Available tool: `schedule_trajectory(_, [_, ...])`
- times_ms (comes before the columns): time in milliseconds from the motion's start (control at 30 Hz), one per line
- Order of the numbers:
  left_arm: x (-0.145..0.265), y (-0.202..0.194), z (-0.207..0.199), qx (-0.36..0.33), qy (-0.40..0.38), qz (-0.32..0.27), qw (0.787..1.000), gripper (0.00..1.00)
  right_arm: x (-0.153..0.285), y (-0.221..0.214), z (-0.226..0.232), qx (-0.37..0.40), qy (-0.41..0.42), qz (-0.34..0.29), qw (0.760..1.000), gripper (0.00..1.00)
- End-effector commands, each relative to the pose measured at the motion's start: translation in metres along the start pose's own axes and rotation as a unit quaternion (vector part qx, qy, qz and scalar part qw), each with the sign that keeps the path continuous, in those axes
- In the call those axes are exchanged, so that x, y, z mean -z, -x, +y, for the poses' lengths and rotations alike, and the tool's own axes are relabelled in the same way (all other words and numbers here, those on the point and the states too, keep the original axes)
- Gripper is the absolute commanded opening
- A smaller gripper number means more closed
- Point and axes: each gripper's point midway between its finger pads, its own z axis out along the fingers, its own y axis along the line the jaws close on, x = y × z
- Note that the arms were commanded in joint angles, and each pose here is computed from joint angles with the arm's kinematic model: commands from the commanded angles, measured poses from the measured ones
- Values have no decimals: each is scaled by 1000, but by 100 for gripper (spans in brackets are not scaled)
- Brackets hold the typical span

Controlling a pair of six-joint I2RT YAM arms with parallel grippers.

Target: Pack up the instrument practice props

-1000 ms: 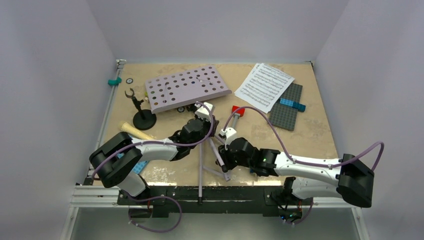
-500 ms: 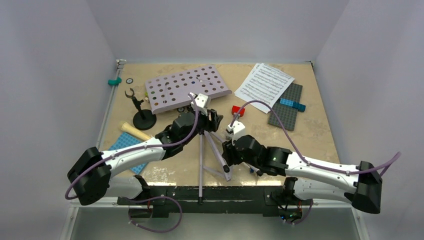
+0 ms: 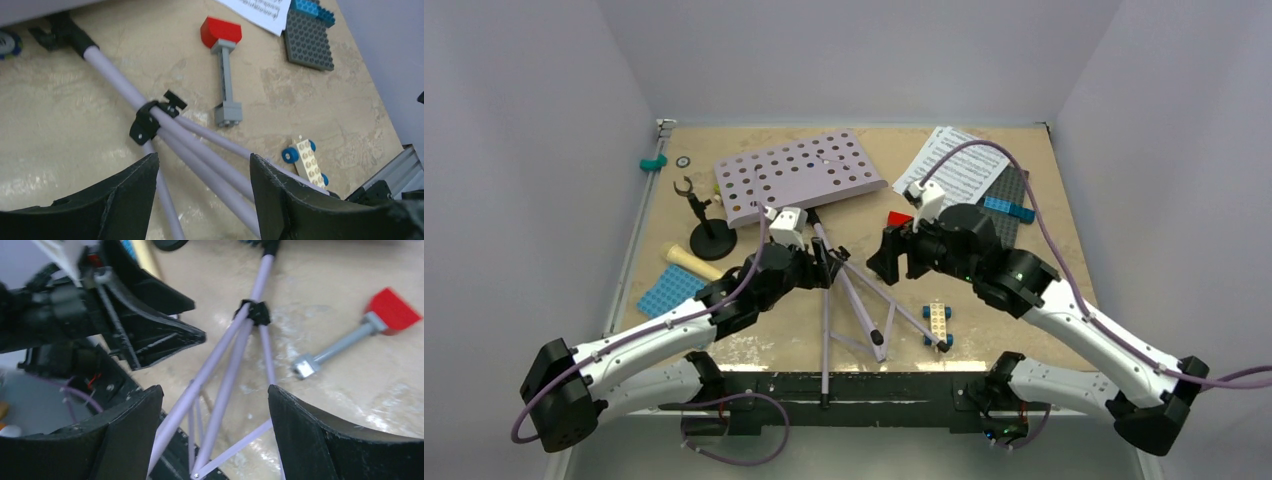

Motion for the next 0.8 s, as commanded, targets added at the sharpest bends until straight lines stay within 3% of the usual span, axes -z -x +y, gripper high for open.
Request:
schedule_trajectory(0, [11,-54,16,58,11,78,995,71,-7,-30,47,0,134,116,984,82])
schedule_trajectory(267, [15,-99,27,92,7,129,987,70,-24,-65,46,9,144,211,967,84])
schedule_trajectory(600, [-2,-120,16,86,-16,172,981,62,-36,-106,37,0,145,264,954,59])
schedule_trajectory(667, [-5,-125,16,86,-12,182,980,58,-37,-113,35,-5,144,269,952,51])
schedule_trajectory(767, [-9,-131,18,85,-9,189,978,44,-41,-124,32,-10,140,273,952,40])
